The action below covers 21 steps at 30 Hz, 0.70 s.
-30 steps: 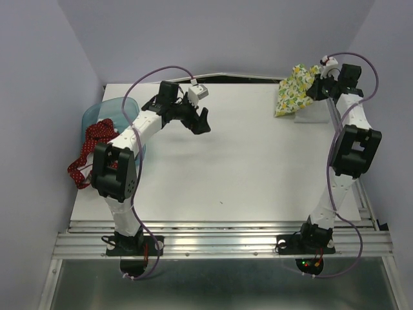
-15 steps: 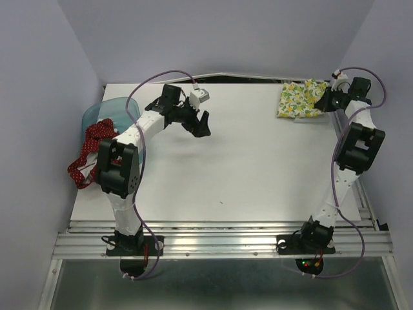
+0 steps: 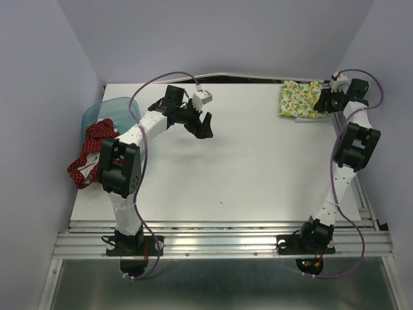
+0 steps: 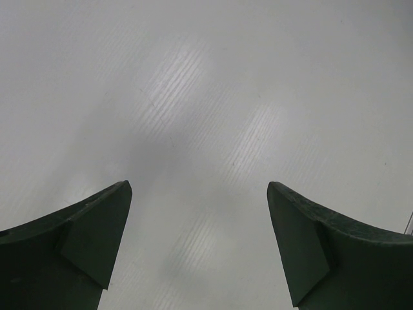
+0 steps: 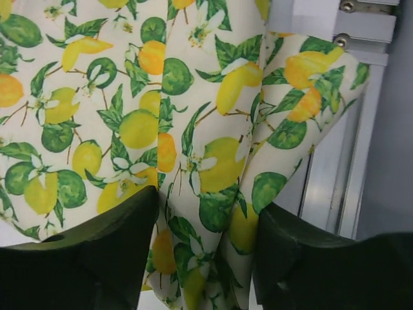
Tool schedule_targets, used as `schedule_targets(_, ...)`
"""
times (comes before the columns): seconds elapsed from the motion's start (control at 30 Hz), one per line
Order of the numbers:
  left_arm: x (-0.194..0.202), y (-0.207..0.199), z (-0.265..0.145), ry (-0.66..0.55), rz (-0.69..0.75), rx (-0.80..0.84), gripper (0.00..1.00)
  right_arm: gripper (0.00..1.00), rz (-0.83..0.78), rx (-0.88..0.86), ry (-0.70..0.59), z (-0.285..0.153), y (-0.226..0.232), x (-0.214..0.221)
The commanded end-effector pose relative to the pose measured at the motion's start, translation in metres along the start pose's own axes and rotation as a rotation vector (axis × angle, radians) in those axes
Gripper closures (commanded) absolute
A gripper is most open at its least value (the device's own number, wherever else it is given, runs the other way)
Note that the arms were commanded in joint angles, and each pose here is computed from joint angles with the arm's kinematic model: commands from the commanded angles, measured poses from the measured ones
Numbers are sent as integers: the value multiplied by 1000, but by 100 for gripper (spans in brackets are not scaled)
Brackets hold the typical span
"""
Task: Fold and stack the skirts
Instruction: Neatly place the folded skirt to the corner
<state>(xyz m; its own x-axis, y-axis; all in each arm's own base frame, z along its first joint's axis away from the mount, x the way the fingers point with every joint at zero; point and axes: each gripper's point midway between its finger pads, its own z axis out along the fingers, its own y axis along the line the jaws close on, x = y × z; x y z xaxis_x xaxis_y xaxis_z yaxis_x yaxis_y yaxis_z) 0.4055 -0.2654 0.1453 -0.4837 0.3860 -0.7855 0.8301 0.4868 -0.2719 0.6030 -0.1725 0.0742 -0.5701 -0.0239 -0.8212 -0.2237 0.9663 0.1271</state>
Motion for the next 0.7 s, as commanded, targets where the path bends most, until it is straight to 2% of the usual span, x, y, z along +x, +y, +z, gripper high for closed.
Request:
schedule_targets(0.0, -22, -4, -7, -39, 23, -2, 1, 30, -79, 183, -78, -17, -37, -40)
schedule_targets(0.07, -26, -4, -10, -49, 28, -14, 1, 29, -97, 233, -99, -28, -42, -53)
schedule_targets(0.1, -28, -3, -12, -60, 33, -26, 1, 24, -103, 253, -109, -31, -45, -57)
schedule_targets(0.17, -35, -2, -19, -82, 38, -66, 1, 22, -105, 298, -128, -41, -49, -67)
schedule_targets(0.33, -45, 0, -32, -137, 59, -131, 1, 24, -140, 383, -176, -69, -47, -96)
schedule_targets(0.5, -43, 1, -37, -152, 55, -154, 1, 24, -143, 480, -171, -78, -54, -106)
schedule_targets(0.63, -56, 5, -54, -229, 71, -205, 1, 22, -110, 447, -156, -86, -43, -110)
schedule_targets(0.67, -63, 9, -67, -260, 77, -251, 1, 20, -111, 388, -180, -90, -25, -126)
